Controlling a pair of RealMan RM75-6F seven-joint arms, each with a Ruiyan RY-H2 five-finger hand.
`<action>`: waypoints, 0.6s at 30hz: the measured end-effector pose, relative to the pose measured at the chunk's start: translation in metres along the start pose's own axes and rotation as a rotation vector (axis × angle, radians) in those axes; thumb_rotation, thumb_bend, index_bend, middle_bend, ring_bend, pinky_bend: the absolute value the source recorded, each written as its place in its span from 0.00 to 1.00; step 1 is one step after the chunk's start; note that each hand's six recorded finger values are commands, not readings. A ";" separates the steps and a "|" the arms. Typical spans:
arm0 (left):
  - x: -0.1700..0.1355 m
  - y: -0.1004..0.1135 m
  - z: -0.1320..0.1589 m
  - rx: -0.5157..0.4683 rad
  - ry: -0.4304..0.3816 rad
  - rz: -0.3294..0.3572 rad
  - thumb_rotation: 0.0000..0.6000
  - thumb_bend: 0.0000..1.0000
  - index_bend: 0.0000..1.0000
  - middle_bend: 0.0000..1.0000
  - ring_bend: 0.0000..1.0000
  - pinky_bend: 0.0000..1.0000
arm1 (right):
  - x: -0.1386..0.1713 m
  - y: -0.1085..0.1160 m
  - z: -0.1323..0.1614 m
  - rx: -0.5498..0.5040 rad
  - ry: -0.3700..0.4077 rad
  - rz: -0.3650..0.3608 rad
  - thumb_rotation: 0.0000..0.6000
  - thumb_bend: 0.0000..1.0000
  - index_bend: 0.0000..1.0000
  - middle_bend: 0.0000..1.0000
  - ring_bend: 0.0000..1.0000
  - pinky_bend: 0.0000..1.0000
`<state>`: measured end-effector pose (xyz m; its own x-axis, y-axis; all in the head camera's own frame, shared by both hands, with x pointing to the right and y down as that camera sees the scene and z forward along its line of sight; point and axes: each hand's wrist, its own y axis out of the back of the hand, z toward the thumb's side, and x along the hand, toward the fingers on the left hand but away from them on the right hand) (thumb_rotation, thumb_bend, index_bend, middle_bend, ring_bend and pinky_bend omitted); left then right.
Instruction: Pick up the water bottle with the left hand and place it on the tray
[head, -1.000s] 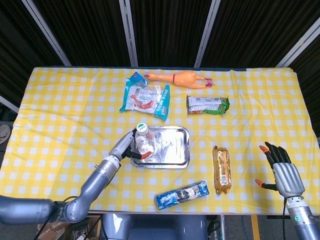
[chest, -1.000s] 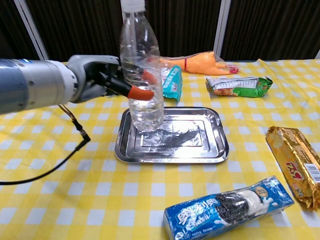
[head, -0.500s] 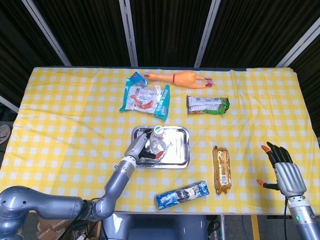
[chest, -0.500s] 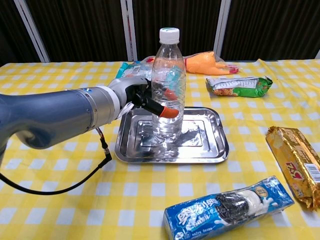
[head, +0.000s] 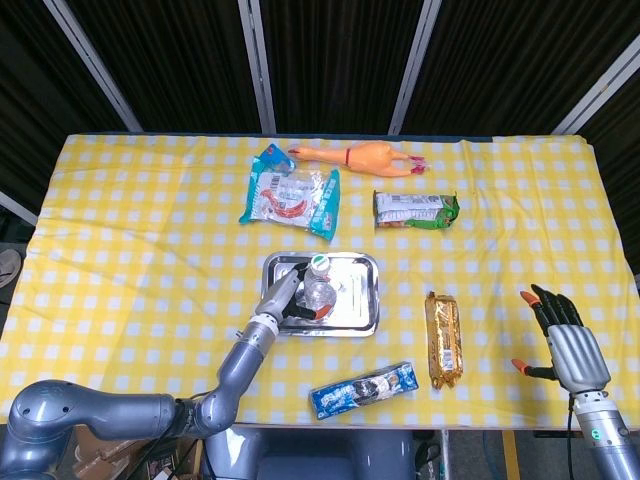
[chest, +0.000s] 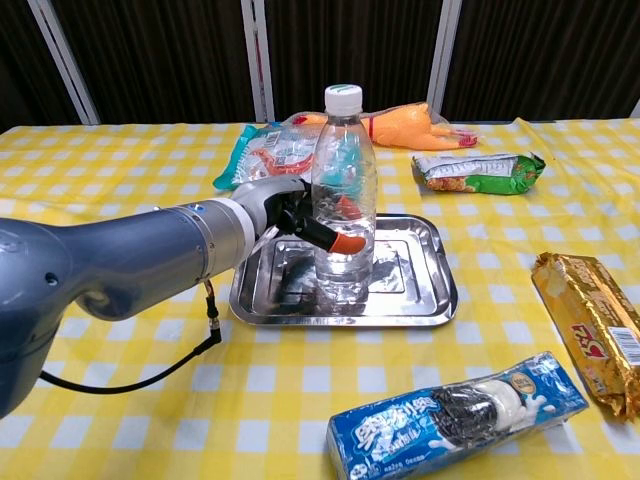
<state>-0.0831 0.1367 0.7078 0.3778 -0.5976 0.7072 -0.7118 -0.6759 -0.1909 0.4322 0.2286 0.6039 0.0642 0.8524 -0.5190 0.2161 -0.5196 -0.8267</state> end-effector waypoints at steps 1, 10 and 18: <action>0.000 0.000 -0.001 -0.001 0.001 -0.003 1.00 0.23 0.38 0.37 0.00 0.06 | 0.000 0.000 0.000 0.001 0.000 0.001 1.00 0.05 0.11 0.00 0.04 0.00; -0.005 0.004 -0.003 0.025 -0.007 -0.056 1.00 0.09 0.17 0.12 0.00 0.03 | 0.000 -0.002 0.001 0.002 0.001 0.005 1.00 0.05 0.11 0.00 0.04 0.00; -0.014 0.016 -0.003 0.045 -0.024 -0.059 1.00 0.09 0.07 0.06 0.00 0.03 | -0.001 -0.004 0.002 0.006 0.002 0.012 1.00 0.05 0.11 0.00 0.04 0.00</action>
<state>-0.1014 0.1351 0.6968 0.4330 -0.5660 0.7016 -0.6604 -0.7289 -0.1804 0.4289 0.2301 0.6070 0.0685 0.8459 -0.5289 0.2091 -0.5305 -0.8215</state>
